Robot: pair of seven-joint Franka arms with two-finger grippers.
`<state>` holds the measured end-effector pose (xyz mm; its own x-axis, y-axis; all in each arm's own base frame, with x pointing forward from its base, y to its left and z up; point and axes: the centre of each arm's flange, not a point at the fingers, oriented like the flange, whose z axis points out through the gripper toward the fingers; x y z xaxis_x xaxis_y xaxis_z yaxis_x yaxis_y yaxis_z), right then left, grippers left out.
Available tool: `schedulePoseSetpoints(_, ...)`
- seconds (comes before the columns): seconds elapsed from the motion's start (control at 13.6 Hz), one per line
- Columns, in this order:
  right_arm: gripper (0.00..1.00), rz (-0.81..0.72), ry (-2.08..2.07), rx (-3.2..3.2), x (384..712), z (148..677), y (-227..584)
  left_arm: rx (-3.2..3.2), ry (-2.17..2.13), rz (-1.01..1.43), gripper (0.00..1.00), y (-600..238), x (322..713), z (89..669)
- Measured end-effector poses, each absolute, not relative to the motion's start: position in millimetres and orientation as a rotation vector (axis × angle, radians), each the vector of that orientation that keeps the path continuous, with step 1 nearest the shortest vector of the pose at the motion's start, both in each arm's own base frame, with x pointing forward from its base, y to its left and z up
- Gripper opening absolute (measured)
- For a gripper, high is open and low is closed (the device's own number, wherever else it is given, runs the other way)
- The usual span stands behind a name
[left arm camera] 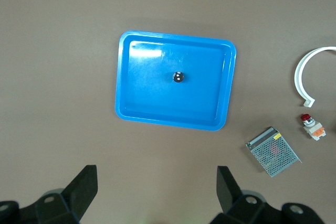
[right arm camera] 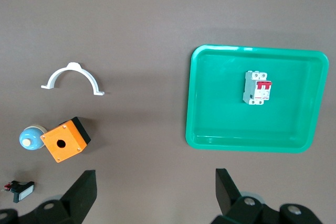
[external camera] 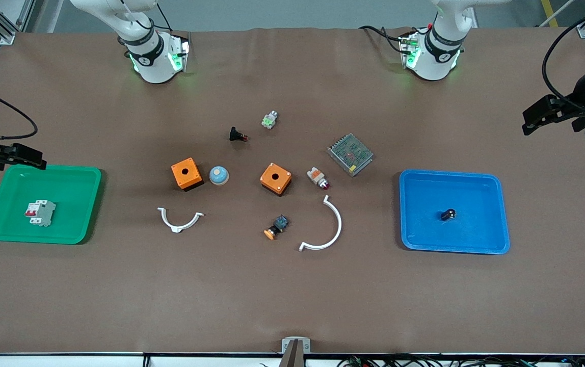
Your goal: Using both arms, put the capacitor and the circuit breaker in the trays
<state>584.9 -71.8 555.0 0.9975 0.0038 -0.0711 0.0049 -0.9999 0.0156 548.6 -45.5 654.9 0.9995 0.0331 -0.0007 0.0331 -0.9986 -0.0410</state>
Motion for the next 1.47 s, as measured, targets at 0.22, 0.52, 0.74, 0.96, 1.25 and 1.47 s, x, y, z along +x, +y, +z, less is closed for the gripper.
schedulePoseSetpoints(0.22, 1.0, -0.036, 0.007, 3.123, 584, 578, -72, -3.105, -0.05, 0.011, 1.0, -46, 544, 658)
schedulePoseSetpoints(0.52, 1.0, 0.035, 0.005, 3.117, 587, 597, -72, -3.124, -0.041, 0.032, 1.0, -51, 544, 654)
schedulePoseSetpoints(0.74, 1.0, 0.075, 0.004, 3.113, 588, 609, -73, -3.151, -0.025, 0.041, 1.0, -58, 543, 653)
schedulePoseSetpoints(0.96, 1.0, 0.082, 0.006, 3.113, 588, 611, -72, -3.151, 0.011, 0.044, 1.0, -70, 541, 652)
schedulePoseSetpoints(1.25, 1.0, 0.077, 0.007, 3.113, 588, 611, -72, -3.141, 0.012, 0.058, 1.0, -70, 542, 647)
schedulePoseSetpoints(1.47, 1.0, 0.062, 0.008, 3.115, 587, 610, -71, -3.128, 0.01, 0.061, 1.0, -69, 541, 647)
